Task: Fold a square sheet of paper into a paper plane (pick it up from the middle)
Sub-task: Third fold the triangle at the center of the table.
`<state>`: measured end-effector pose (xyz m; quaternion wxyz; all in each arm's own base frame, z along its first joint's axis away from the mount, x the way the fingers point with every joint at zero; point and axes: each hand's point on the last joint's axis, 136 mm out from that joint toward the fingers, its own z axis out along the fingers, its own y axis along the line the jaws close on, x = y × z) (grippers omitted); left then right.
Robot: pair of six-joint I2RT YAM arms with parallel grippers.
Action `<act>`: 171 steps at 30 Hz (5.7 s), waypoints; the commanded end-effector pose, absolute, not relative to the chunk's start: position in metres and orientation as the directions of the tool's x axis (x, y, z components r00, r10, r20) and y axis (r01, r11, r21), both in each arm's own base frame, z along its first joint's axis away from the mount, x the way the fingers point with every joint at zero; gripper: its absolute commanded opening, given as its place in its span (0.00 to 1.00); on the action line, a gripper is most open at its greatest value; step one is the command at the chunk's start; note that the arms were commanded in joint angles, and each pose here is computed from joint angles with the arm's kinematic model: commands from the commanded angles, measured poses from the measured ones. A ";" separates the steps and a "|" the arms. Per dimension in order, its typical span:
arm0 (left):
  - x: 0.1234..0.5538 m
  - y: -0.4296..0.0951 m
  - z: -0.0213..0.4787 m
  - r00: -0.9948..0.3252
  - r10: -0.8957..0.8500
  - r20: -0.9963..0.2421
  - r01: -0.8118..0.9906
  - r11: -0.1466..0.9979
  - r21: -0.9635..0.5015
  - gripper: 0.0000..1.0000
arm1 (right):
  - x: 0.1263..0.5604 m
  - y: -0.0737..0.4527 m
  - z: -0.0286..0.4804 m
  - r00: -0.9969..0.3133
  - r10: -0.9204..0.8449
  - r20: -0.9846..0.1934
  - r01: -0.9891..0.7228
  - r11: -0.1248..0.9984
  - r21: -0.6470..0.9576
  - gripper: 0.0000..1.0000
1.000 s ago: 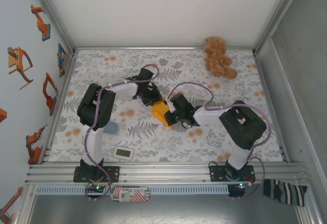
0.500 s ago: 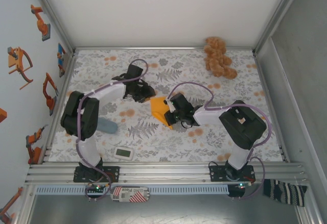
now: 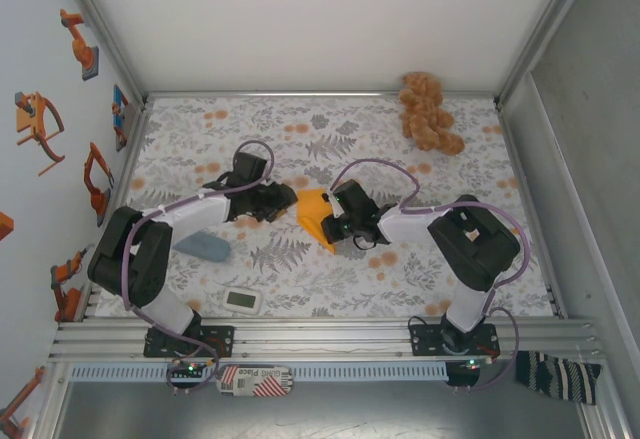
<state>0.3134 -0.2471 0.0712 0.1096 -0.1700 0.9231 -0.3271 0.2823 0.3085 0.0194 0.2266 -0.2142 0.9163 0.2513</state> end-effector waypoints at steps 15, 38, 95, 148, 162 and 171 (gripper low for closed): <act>0.358 -0.297 0.028 -0.964 -0.265 -0.034 -0.198 0.794 -0.575 0.35 | 0.285 0.314 0.020 -0.846 -0.224 -0.484 -0.449 0.789 0.420 0.00; 0.342 -0.292 -0.002 -0.976 -0.215 0.031 -0.202 0.847 -0.492 0.30 | 0.290 0.319 0.027 -0.838 -0.230 -0.495 -0.466 0.774 0.429 0.00; 0.340 -0.293 -0.001 -0.978 -0.207 0.032 -0.196 0.848 -0.493 0.31 | 0.287 0.315 0.022 -0.860 -0.245 -0.448 -0.442 0.795 0.416 0.00; 0.274 -0.305 0.042 -0.966 -0.260 0.015 -0.210 0.742 -0.637 0.17 | 0.281 0.310 0.006 -0.880 -0.254 -0.401 -0.423 0.804 0.419 0.00; 0.268 -0.295 0.022 -0.963 -0.266 0.038 -0.239 0.785 -0.571 0.17 | 0.280 0.309 0.002 -0.883 -0.255 -0.394 -0.419 0.807 0.416 0.00; 0.264 -0.289 0.015 -0.961 -0.275 0.043 -0.254 0.802 -0.540 0.16 | 0.280 0.309 0.002 -0.884 -0.255 -0.392 -0.418 0.807 0.417 0.00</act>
